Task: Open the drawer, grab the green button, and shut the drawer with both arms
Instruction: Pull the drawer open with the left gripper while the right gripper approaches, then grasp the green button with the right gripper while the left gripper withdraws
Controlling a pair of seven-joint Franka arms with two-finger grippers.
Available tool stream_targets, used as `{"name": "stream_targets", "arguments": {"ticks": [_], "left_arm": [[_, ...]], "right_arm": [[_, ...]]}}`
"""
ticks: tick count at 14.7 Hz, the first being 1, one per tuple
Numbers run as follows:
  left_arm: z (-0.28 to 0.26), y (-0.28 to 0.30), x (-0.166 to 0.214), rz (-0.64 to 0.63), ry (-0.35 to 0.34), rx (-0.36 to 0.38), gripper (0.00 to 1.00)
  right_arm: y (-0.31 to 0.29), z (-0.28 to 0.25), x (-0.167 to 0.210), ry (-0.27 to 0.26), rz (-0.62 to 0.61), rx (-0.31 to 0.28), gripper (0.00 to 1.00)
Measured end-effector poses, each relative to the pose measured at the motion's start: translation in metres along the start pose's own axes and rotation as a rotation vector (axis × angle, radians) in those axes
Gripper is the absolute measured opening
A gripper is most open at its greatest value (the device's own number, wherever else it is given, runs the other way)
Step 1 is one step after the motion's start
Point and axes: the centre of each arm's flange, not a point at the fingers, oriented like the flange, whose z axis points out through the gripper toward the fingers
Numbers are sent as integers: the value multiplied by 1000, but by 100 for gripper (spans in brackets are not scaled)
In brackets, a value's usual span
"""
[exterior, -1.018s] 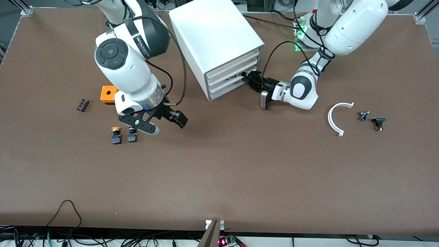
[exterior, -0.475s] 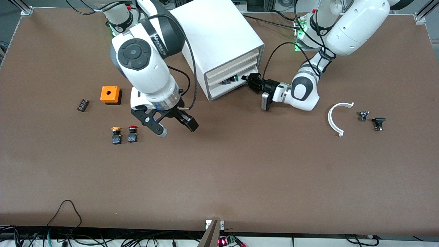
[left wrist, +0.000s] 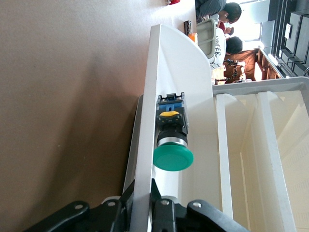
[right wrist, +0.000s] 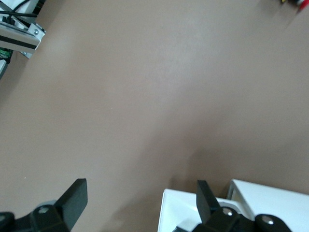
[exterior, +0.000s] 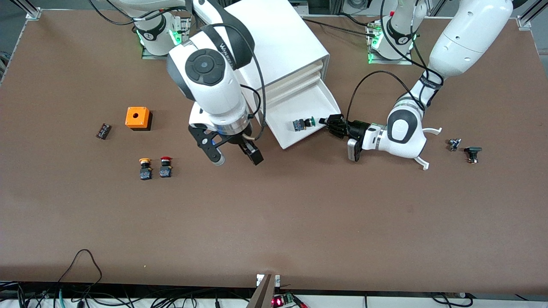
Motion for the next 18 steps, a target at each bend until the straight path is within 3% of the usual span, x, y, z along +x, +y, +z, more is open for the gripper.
{"name": "stream_targets", "arguments": {"ticks": [1,7,10,15,18], "left_arm": [[0,0,2,1,3,8,15],[-14,13,16,2,19,26,71],[-39,44,27,-42,-42,128,99],[-111,106,43,-64,-139,394,100],[-152,130,51,-136,-173,454,100]], "right_arm": [[-2,4,-11,-3,16,-1,100],[-1,39,-85,-18,35,-34,100],[3,73,-125,-22,46,-61,100],[15,140,-176,-28,78,-107,100],[21,168,-188,-56,96,-134,100]]}}
